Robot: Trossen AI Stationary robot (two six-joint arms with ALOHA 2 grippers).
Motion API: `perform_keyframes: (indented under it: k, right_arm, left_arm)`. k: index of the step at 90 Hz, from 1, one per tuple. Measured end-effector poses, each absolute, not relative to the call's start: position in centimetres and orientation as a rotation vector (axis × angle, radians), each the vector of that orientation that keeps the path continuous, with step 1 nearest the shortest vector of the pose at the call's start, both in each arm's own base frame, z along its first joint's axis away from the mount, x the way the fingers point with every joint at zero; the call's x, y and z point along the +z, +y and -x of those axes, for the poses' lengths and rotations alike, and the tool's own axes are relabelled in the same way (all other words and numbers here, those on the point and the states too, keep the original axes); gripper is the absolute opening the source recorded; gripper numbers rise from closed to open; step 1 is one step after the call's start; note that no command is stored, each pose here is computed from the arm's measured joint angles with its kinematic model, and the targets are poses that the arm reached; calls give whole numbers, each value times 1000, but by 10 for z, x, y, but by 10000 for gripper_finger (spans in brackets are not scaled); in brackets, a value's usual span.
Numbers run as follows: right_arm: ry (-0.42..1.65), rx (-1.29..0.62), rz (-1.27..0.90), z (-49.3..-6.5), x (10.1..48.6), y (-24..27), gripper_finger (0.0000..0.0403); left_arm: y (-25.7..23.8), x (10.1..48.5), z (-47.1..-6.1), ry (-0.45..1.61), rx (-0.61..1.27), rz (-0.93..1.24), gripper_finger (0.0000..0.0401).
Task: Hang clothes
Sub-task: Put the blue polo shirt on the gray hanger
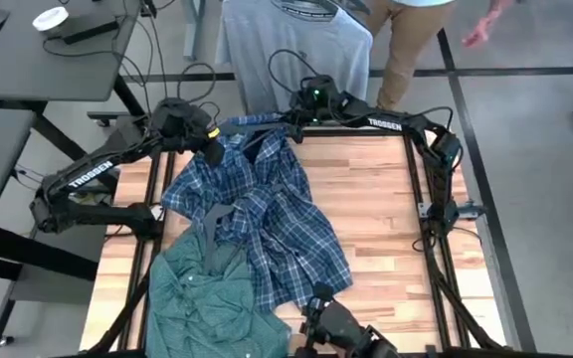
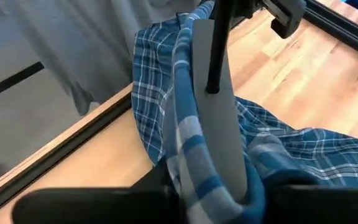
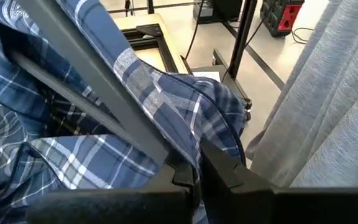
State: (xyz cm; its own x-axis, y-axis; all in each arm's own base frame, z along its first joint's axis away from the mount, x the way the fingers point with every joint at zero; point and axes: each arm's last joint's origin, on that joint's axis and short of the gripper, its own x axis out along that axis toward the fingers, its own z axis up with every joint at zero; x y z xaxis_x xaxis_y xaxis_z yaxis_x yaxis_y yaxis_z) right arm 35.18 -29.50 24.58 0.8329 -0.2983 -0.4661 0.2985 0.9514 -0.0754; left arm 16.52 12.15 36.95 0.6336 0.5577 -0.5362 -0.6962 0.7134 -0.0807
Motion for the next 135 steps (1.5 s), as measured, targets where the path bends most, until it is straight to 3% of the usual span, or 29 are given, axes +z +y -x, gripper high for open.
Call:
perform_keyframes:
  k: [25, 37, 66, 101, 123, 135]
  right_arm:
    - [493, -313, 16, -351, 247, -295, 0]
    - [497, -313, 14, -351, 247, -295, 0]
    - [523, -299, 39, -350, 245, -294, 0]
    - [527, -290, 39, -351, 244, -294, 0]
    - [549, -288, 32, -346, 250, -289, 0]
    - [509, -276, -19, -343, 273, -274, 0]
  left_arm:
    - [119, 384, -158, 495, 748, 254, 27]
    - [119, 394, -164, 392, 661, 224, 27]
    - [117, 402, -165, 357, 617, 145, 26]
    - [118, 403, -153, 397, 904, 68, 26]
    - [121, 395, -159, 469, 835, 90, 26]
    - [128, 386, -169, 531, 835, 120, 26]
